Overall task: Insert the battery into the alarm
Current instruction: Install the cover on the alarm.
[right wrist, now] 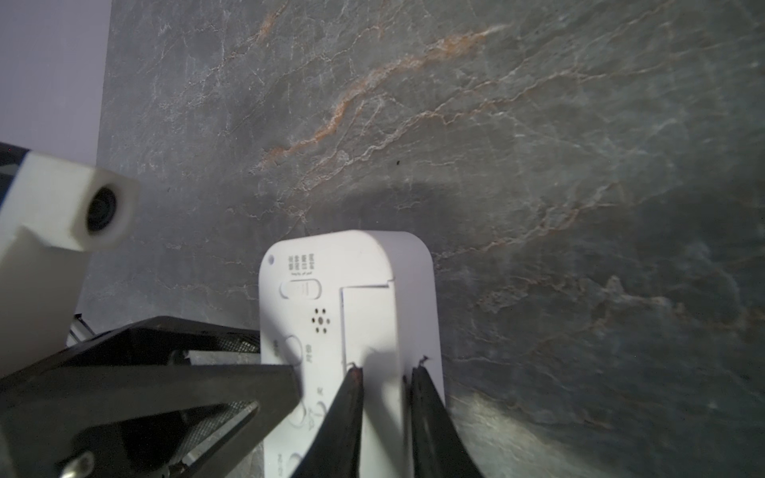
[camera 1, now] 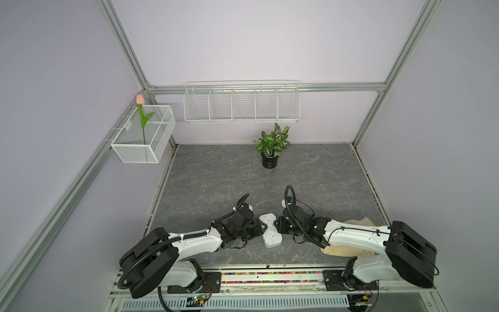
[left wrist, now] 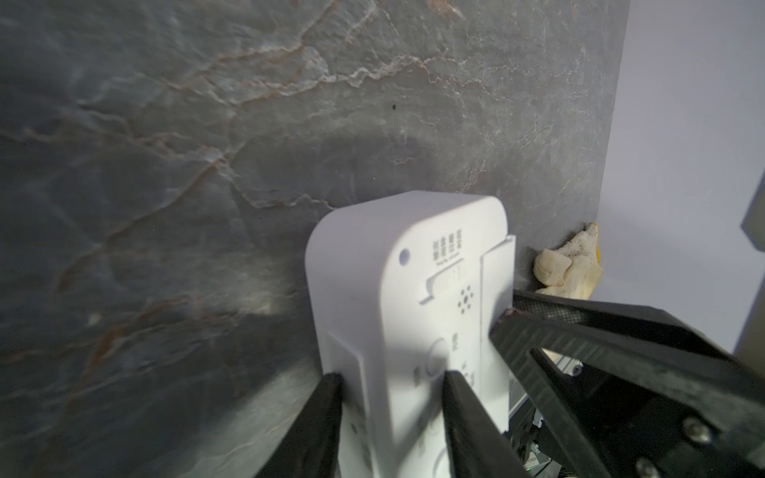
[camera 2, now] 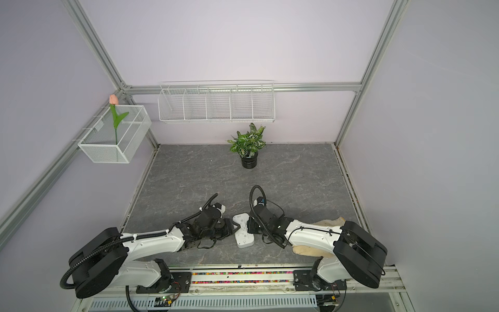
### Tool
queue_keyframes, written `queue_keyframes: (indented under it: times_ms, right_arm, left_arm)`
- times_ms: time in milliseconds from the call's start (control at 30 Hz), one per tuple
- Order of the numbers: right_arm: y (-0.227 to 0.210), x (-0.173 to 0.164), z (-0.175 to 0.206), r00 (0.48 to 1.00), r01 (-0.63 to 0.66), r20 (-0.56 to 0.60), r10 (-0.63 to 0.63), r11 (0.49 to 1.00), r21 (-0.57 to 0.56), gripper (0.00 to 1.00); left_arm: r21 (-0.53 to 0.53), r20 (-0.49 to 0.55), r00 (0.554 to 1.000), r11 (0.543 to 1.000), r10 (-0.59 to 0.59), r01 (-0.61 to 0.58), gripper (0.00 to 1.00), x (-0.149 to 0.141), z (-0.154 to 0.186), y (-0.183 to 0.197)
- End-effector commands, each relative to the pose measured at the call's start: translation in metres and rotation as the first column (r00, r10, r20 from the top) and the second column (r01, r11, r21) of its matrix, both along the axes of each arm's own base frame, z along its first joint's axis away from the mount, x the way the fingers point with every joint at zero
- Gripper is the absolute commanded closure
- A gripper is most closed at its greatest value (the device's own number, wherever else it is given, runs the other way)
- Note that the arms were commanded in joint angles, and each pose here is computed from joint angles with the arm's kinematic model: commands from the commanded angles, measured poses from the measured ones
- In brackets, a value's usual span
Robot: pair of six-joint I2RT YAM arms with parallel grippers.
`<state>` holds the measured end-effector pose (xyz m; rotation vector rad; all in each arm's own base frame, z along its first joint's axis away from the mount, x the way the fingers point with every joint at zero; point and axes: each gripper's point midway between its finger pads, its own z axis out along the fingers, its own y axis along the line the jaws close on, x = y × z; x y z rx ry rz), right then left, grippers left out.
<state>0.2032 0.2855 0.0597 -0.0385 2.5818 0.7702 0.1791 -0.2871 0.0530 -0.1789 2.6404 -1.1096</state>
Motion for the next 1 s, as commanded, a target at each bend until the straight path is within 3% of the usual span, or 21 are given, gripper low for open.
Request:
queue_keyframes:
  times_ms: [0, 367, 667, 967]
  right_arm:
    - [-0.016, -0.035, -0.033, 0.988, -0.080, -0.141, 0.067, 0.993, -0.088, 0.76]
    - [-0.025, -0.016, 0.004, 0.998, -0.040, -0.059, 0.034, 0.995, -0.093, 0.61]
    - [-0.027, -0.003, 0.020, 0.999, -0.029, -0.018, 0.028, 0.996, -0.088, 0.59]
    - [-0.019, 0.000, 0.014, 0.997, -0.068, -0.029, 0.066, 0.994, -0.090, 0.56]
  left_arm:
    - [-0.024, 0.022, 1.000, 1.000, -0.003, 0.003, 0.58, 0.007, 0.009, -0.011]
    - [-0.001, 0.039, 0.999, 1.000, 0.012, -0.012, 0.58, 0.011, 0.015, -0.008]
    - [-0.034, 0.056, 0.997, 0.999, 0.044, -0.042, 0.57, 0.028, 0.028, -0.009]
    - [-0.020, 0.030, 0.999, 0.999, 0.040, -0.040, 0.57, 0.031, 0.019, -0.011]
